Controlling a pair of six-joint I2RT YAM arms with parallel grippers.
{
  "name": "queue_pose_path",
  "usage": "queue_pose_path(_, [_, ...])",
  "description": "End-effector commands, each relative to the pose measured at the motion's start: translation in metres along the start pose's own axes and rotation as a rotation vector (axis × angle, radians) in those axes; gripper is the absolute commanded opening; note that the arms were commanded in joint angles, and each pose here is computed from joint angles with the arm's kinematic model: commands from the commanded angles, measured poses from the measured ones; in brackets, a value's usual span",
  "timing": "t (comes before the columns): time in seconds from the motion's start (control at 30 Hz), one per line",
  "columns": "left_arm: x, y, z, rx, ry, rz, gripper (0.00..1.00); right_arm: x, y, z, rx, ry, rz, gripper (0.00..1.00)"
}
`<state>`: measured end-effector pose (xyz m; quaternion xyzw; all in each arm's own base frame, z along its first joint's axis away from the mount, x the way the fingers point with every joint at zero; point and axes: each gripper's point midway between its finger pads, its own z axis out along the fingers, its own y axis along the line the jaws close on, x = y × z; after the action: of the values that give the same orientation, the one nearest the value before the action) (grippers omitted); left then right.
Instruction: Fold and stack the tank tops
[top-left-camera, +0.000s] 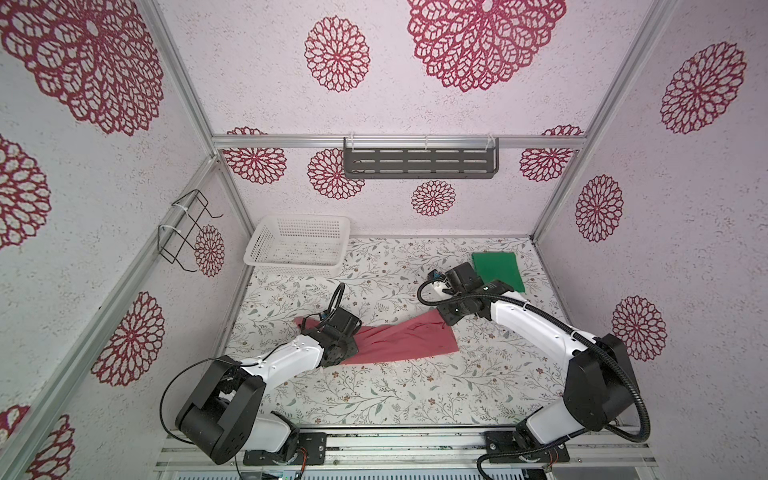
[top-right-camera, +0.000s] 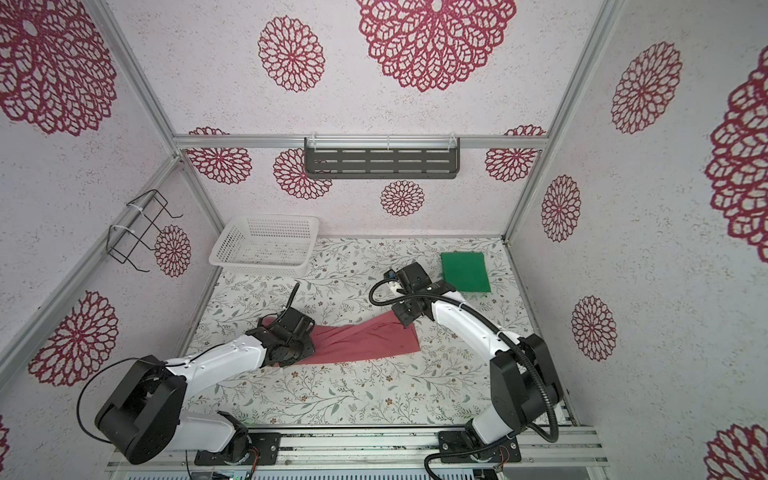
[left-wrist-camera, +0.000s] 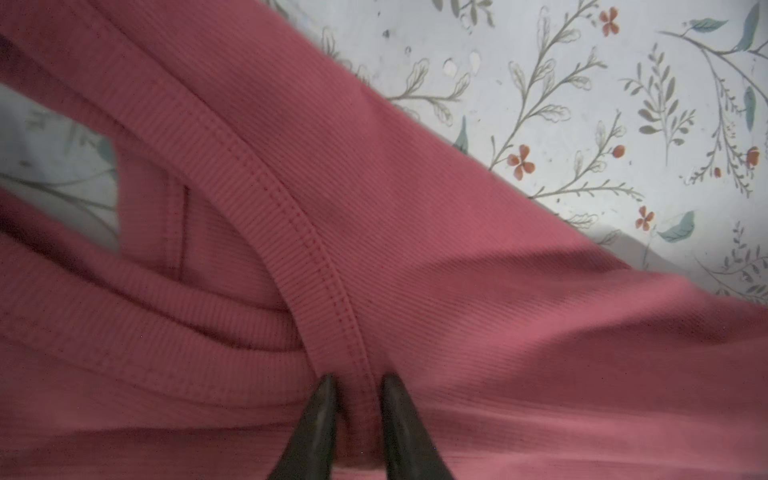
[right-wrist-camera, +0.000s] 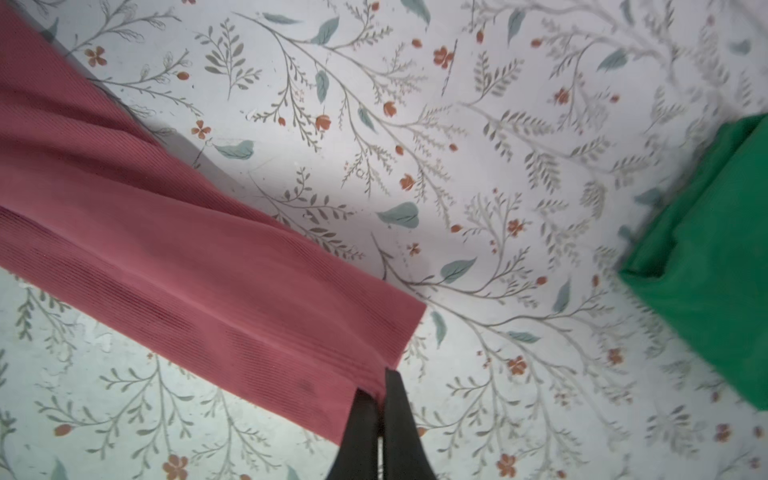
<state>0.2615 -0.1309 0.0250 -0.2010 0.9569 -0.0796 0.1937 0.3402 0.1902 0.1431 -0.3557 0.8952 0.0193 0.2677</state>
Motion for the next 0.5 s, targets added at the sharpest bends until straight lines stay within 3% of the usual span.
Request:
queue_pose_path(0.0, [0.0,0.002,0.003,0.001,-0.007,-0.026,0.12,-0.021,-0.016,-0.008,0.031,-0.042,-0.186,0.0])
queue_pose_path(0.2, [0.001,0.005,0.004,-0.005,-0.004,-0.03,0.08,-0.005,-0.008,-0.002,-0.022,-0.008,-0.265,0.0])
queue_pose_path(0.47, [0.008,0.018,0.007,-0.053,0.012,-0.009,0.09,0.066,0.018,-0.002,-0.061,0.016,-0.133,0.0])
